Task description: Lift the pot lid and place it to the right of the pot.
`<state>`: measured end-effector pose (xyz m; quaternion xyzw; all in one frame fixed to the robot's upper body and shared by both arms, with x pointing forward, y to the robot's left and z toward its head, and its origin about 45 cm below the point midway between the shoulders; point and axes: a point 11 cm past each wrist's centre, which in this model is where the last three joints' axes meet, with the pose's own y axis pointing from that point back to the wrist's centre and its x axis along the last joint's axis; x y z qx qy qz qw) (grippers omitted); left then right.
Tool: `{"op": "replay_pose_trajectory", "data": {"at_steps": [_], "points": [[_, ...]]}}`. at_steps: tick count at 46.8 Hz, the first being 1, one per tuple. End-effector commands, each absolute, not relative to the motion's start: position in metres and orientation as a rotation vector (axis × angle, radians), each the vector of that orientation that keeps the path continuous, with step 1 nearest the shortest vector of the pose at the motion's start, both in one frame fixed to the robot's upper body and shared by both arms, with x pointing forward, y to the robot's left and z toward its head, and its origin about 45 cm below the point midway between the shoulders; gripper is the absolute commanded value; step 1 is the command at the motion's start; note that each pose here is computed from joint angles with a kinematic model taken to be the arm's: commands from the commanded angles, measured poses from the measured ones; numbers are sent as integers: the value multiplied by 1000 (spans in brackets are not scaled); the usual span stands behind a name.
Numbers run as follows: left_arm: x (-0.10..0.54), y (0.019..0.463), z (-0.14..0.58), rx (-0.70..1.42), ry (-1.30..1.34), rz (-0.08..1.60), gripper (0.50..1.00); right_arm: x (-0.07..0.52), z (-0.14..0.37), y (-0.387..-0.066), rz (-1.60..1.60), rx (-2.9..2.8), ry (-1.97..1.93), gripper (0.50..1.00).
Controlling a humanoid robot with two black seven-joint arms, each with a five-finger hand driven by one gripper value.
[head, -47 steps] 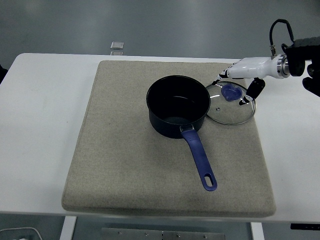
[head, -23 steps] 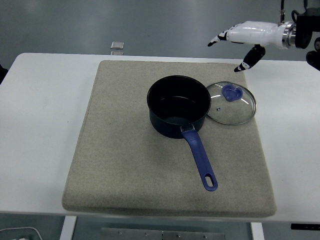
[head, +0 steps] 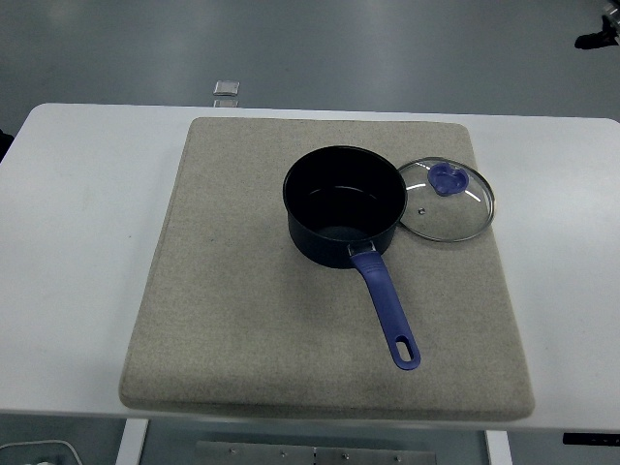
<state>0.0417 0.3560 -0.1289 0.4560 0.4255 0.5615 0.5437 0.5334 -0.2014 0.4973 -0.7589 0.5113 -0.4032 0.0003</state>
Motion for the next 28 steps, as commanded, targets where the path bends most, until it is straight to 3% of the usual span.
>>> {"op": "replay_pose_trajectory", "data": {"at_steps": [1, 21, 28], "points": [[42, 356, -129, 1083, 1010, 1332, 1000, 536, 497, -209, -1086, -2331, 1668, 913], [42, 356, -129, 1083, 1010, 1332, 1000, 551, 456, -243, -316, -2110, 1915, 913], [42, 356, -129, 1081, 1011, 1331, 1000, 552, 432, -238, -176, -2081, 1949, 913]]}}
